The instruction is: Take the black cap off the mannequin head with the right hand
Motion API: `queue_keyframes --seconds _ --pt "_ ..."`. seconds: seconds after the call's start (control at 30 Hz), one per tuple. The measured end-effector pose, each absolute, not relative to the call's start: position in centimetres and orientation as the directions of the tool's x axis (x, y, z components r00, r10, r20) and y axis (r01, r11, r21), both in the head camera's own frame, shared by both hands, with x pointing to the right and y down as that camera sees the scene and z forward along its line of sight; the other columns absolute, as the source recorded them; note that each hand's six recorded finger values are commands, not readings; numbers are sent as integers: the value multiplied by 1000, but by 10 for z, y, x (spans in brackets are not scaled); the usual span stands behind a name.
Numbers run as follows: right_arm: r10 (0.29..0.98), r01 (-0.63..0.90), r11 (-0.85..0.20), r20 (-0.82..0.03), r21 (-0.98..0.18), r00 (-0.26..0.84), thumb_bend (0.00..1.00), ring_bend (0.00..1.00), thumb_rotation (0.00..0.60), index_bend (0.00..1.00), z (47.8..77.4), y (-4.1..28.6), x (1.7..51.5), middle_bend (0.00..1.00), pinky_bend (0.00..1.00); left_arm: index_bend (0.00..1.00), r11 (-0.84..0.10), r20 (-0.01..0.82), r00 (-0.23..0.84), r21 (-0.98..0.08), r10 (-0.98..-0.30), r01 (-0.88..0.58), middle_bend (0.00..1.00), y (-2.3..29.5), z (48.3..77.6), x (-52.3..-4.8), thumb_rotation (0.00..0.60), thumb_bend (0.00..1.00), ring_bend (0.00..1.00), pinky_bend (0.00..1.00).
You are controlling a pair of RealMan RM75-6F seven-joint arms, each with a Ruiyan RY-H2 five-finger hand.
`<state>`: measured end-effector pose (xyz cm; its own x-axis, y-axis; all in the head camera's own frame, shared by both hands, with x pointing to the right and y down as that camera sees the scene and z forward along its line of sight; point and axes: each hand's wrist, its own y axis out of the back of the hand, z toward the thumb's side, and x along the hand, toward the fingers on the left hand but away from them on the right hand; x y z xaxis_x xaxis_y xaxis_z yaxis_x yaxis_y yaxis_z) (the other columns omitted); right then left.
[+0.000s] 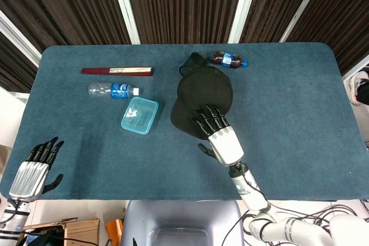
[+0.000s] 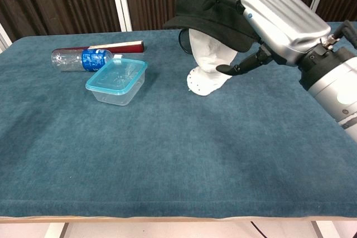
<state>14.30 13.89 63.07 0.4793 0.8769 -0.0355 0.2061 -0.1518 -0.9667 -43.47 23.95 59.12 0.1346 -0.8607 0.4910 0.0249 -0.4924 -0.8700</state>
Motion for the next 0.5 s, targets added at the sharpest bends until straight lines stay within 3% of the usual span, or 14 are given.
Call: queue_keyframes --seconds 0.27,0.5 --pt "889 208 -135 -25 -969 458 51 47 600 320 638 139 141 211 209 0 -503 502 140 -864 -854 29 11 241 593 -434 600 311 78 141" --pt "899 262 -93 32 -961 438 103 117 600 419 639 137 136 294 287 0 -508 508 149 -860 -848 38 19 242 594 -431 600 311 83 141"
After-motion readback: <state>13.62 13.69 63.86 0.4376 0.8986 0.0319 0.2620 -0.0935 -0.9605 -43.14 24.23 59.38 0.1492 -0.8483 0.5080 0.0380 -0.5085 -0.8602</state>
